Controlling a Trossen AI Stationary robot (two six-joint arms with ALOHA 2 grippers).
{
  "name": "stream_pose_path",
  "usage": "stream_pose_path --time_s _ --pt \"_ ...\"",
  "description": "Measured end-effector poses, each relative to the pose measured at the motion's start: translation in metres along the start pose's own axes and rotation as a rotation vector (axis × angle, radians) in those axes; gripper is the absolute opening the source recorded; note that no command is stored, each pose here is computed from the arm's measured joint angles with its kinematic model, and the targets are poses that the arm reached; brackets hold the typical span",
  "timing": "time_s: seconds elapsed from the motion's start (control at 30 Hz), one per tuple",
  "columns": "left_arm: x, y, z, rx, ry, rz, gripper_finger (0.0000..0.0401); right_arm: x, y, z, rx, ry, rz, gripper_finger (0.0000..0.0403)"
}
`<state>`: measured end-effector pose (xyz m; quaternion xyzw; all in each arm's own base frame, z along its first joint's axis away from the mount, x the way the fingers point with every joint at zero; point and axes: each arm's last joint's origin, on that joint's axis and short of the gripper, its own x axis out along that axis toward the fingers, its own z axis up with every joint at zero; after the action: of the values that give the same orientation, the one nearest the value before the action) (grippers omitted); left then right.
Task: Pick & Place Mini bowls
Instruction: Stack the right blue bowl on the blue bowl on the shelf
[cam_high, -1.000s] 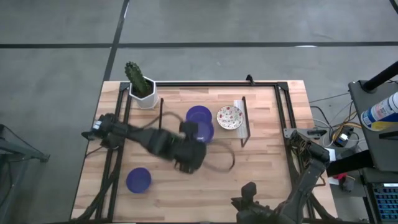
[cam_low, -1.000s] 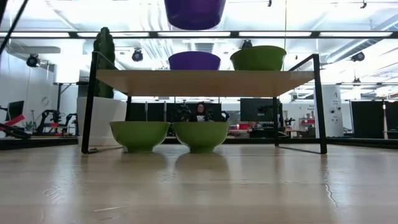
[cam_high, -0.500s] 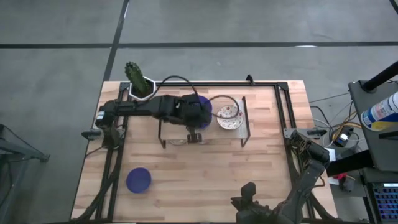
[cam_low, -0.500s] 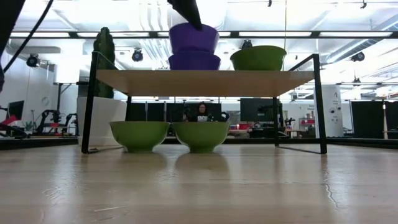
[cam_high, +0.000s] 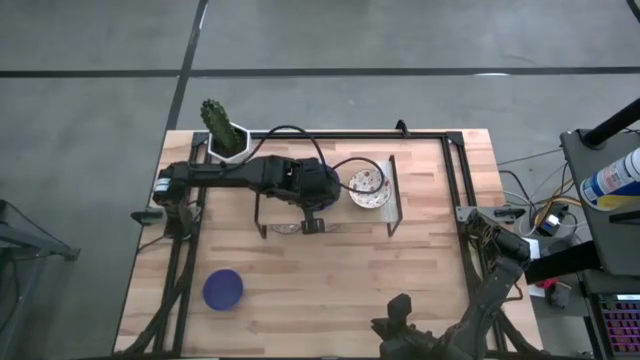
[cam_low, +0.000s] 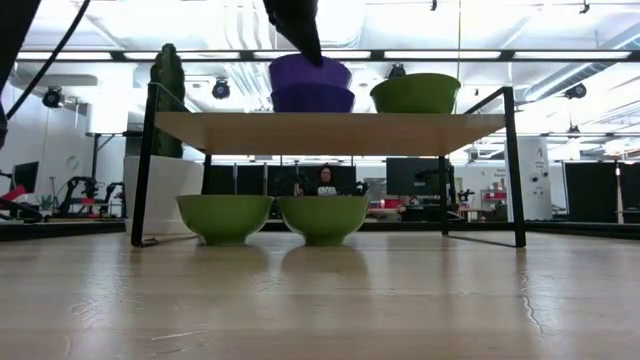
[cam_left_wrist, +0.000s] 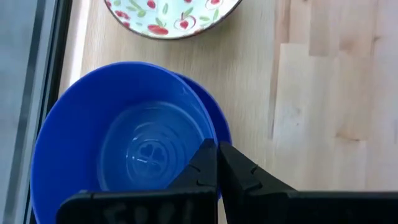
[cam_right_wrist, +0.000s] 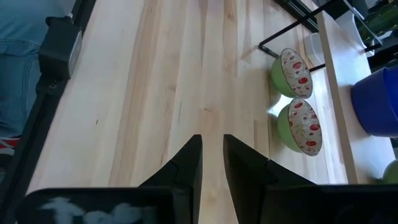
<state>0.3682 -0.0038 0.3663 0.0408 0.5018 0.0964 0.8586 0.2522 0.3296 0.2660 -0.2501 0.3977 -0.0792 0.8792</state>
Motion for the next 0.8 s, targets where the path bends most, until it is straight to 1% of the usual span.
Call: stream_pose_path --time_s 0.13,0.23,0.63,0.8 --pt "0.0035 -0.0009 -0.0012 -0.001 0.007 -0.007 0.0001 0.0000 0.0002 0.0003 0.000 -0.002 0.001 0.0061" --pt "0.0036 -0.0005 -0.0009 -0.011 0.005 -0.010 0.0011 0.0000 0.0002 0.0002 -0.004 -0.002 0.002 0.0061" --pt "0.0040 0.0012 -0.0004 -0.039 0.001 -0.008 0.0095 0.0001 0.0002 0.0005 -0.002 -0.003 0.003 0.0061" --pt "0.0037 0.0017 -0.0022 -0.036 0.019 0.007 0.0103 0.0002 0.0003 0.0004 -0.002 -0.003 0.002 0.0061"
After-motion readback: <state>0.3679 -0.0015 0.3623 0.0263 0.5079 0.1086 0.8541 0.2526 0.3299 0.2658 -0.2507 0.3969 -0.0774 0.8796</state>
